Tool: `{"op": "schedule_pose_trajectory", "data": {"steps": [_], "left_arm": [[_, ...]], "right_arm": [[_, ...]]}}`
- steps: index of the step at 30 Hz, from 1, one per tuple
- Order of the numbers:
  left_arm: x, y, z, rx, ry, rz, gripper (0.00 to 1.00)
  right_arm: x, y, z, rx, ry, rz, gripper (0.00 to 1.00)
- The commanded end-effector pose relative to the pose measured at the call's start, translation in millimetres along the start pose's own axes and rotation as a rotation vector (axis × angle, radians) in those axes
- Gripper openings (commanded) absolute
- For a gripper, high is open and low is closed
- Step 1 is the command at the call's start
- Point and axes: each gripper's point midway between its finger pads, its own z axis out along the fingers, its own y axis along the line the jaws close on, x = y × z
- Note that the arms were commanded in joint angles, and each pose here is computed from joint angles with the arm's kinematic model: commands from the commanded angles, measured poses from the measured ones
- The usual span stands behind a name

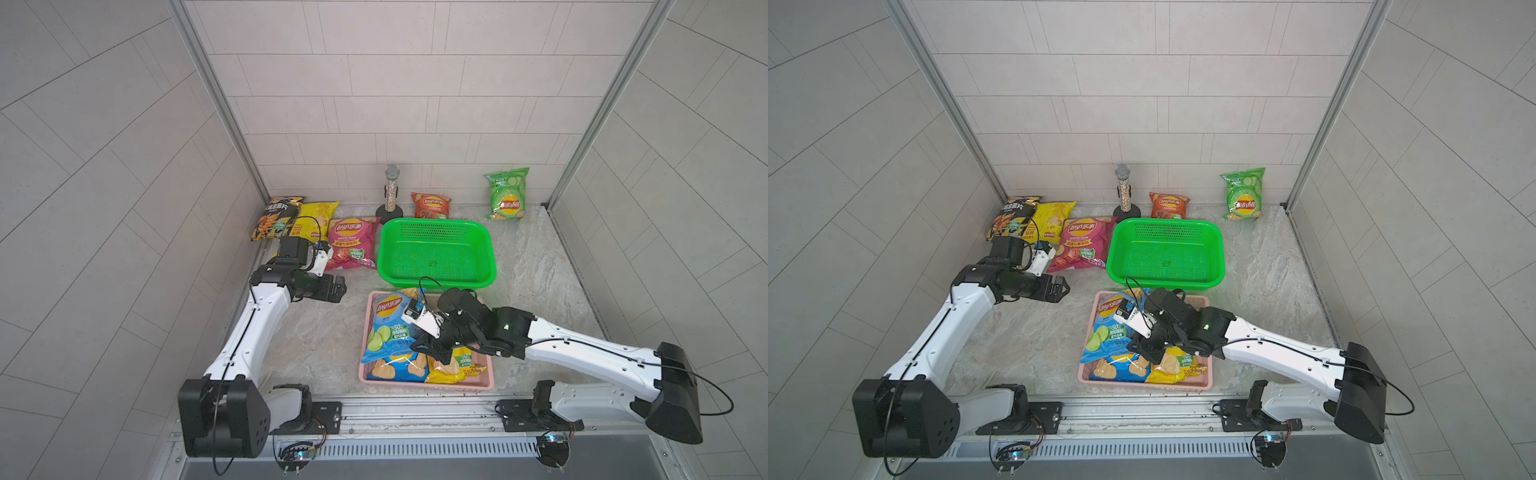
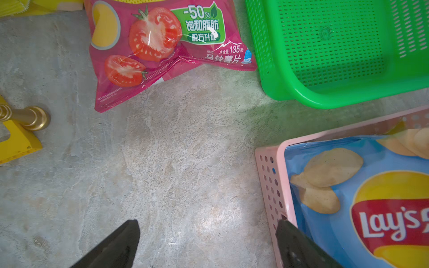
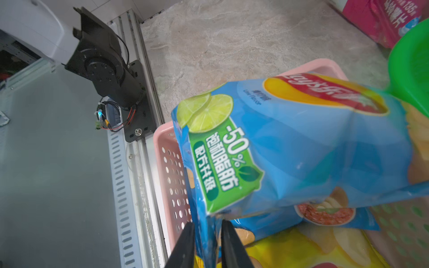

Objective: Put the potato chips into the basket
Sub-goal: Place the potato chip in the basket.

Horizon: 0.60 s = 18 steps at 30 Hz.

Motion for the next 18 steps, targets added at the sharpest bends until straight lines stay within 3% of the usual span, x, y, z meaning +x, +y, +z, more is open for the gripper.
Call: {"op": "schedule_pose_trajectory", "data": {"steps": [1, 3, 9, 14, 18], "left_arm": [[2.9, 0.3, -0.6, 0.002, 0.010, 0.003, 0.99], [2.9, 0.7, 0.1, 0.002, 0.013, 0.002, 0.99], [2.9, 1.4, 0.8, 0.000, 0.015, 0.001, 0.99], [4.0, 2.3, 1.6, -0.004, 0.020, -0.001, 0.99], [3.9, 2.7, 1.5, -0.007, 0.019, 0.000, 1.00]], "right_arm": [[-3.8, 1.9, -20.3, 0.029, -0.035, 0.029, 0.58], [-9.8, 5.4, -34.7, 0.032, -0.064, 0.036, 0.66], [-47.0, 5.8, -54.8, 0.069, -0.128, 0.090, 0.67], [-92.8, 10.5, -34.4, 0.018, -0.188, 0.161, 0.62], [-96.3, -7.0, -2.5, 0.083, -0.131, 0.173, 0.61]]}}
